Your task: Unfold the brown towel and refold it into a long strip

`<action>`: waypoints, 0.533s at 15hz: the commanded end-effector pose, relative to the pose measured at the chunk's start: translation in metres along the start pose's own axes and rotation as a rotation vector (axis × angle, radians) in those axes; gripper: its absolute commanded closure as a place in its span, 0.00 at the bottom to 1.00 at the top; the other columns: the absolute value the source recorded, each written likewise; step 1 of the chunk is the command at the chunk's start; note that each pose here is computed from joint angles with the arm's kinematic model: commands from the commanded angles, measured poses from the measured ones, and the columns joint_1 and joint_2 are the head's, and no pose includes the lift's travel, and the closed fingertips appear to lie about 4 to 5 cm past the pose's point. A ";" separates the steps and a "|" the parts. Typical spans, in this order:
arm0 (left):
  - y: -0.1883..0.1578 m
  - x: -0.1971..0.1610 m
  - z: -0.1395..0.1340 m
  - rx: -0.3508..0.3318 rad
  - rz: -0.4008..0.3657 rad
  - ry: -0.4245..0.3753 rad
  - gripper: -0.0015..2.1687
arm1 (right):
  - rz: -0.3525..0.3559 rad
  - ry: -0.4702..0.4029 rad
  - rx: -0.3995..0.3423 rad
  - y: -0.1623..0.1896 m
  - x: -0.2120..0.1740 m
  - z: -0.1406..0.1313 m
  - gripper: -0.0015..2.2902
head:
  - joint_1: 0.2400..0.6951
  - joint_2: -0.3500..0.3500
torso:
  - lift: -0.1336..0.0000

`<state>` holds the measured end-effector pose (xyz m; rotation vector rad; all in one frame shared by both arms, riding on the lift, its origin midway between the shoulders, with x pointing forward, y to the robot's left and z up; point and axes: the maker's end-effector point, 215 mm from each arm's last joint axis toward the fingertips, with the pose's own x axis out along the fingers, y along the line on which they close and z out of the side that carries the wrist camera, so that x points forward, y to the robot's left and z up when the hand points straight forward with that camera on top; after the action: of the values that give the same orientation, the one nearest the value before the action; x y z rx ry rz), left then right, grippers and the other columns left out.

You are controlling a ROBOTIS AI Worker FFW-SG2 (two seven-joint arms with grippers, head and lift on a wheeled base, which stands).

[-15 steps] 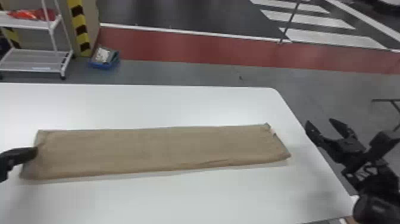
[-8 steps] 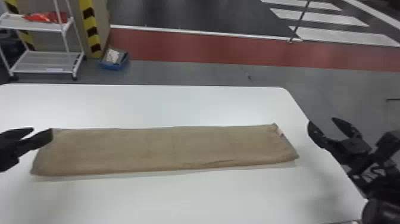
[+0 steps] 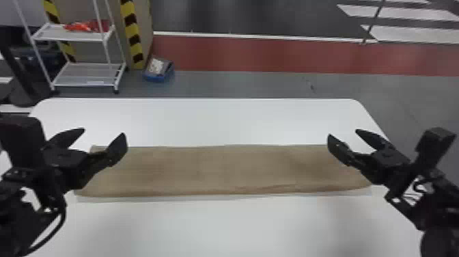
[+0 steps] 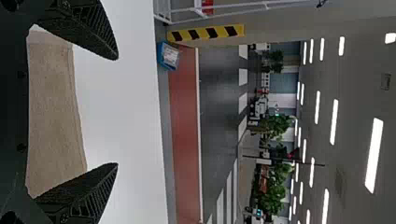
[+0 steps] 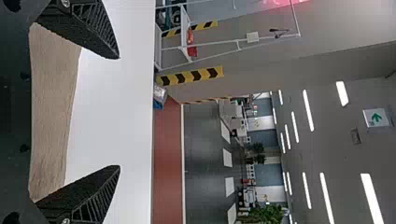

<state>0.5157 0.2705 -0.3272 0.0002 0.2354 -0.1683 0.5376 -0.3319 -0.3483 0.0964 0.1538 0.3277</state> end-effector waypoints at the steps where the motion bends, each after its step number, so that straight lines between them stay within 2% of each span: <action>1: -0.036 -0.012 0.013 0.001 -0.028 -0.090 0.03 | 0.038 0.006 -0.005 0.061 -0.008 -0.006 0.02 | 1.00 0.40 | 0.08; 3: -0.049 -0.022 0.019 0.033 0.008 -0.157 0.04 | 0.066 -0.007 -0.014 0.099 -0.022 -0.006 0.02 | 1.00 0.42 | 0.08; 5: -0.060 -0.038 0.028 0.033 0.032 -0.238 0.04 | 0.061 -0.034 -0.025 0.128 -0.040 -0.005 0.02 | 1.00 0.46 | 0.08; 7: -0.067 -0.053 0.024 0.018 0.034 -0.266 0.04 | 0.058 -0.072 -0.030 0.154 -0.057 -0.005 0.02 | 1.00 0.48 | 0.08; 8: -0.069 -0.061 0.023 0.024 0.039 -0.278 0.04 | 0.048 -0.058 -0.020 0.160 -0.065 -0.012 0.02 | 1.00 0.48 | 0.08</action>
<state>0.4634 0.2150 -0.2911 0.0063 -0.0226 -0.1296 0.4429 -0.2147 -0.3304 0.0811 0.0891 0.3632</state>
